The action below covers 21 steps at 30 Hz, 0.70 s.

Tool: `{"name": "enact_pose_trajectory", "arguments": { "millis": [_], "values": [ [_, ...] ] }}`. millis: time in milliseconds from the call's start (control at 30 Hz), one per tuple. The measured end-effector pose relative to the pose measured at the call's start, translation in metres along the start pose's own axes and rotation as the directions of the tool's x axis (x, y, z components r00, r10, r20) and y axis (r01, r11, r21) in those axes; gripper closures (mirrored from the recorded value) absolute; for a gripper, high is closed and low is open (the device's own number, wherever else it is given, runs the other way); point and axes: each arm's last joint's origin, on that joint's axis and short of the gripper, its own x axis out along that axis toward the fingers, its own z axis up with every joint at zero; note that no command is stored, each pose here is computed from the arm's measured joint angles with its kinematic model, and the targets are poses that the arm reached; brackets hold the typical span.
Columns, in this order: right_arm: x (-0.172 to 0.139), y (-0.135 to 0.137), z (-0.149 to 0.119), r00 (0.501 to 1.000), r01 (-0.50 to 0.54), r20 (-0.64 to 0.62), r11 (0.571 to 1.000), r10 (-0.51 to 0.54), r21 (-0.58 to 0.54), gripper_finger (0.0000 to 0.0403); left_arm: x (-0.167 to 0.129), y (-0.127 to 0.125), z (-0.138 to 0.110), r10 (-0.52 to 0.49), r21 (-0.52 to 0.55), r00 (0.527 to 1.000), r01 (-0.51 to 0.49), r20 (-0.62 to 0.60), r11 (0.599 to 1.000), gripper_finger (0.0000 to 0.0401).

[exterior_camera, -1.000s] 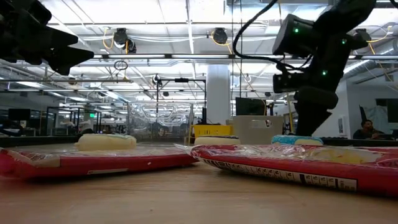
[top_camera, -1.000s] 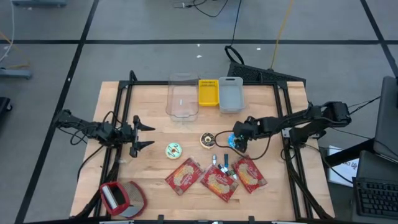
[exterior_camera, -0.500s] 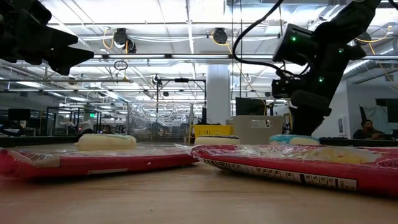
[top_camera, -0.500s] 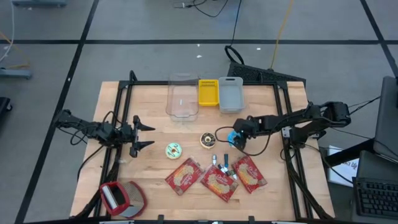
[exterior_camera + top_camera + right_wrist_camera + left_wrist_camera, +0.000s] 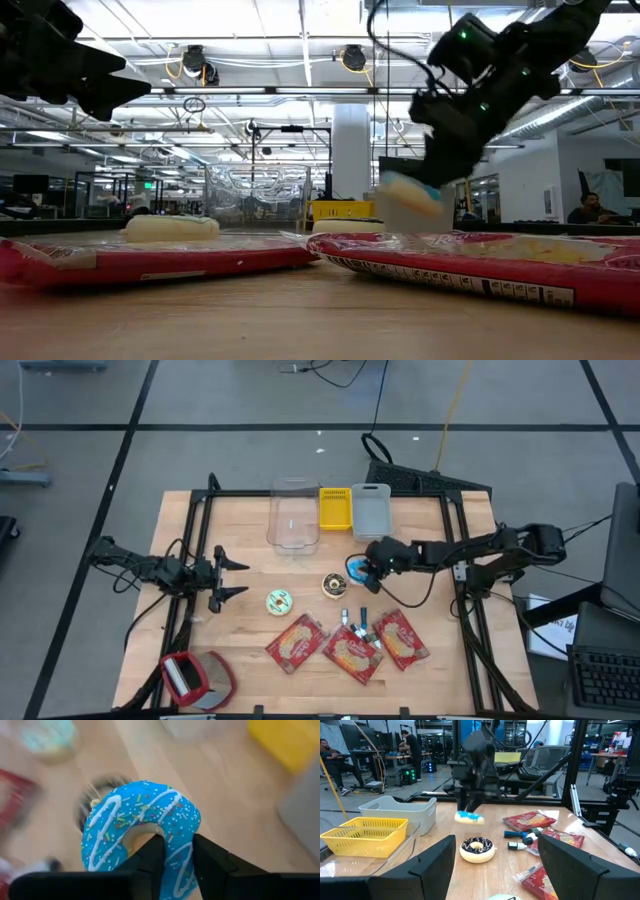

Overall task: Pick & Place Food Item
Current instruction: Put the blue donut into the yellow bin

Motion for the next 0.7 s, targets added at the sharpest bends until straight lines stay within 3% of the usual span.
{"name": "enact_pose_trajectory", "arguments": {
  "millis": [133, 333, 700],
  "values": [
    [-0.004, 0.001, 0.021, 0.985, -0.046, 0.161, 0.997, 0.054, -0.055, 0.0341, 0.000, 0.000, 0.000, 0.001, 0.000, 1.000, -0.001, 0.000, 1.000, 0.0116],
    [-0.010, -0.005, 0.050, 0.936, -0.016, 0.348, 0.993, 0.057, -0.120, 0.0357, 0.000, 0.000, 0.000, 0.001, 0.000, 1.000, -0.001, 0.000, 1.000, 0.0116],
    [-0.033, -0.048, 0.126, 0.871, 0.148, 0.480, 0.987, -0.102, -0.057, 0.0359, 0.000, 0.000, 0.000, 0.001, 0.000, 1.000, -0.001, 0.000, 1.000, 0.0116]
  ]
}}
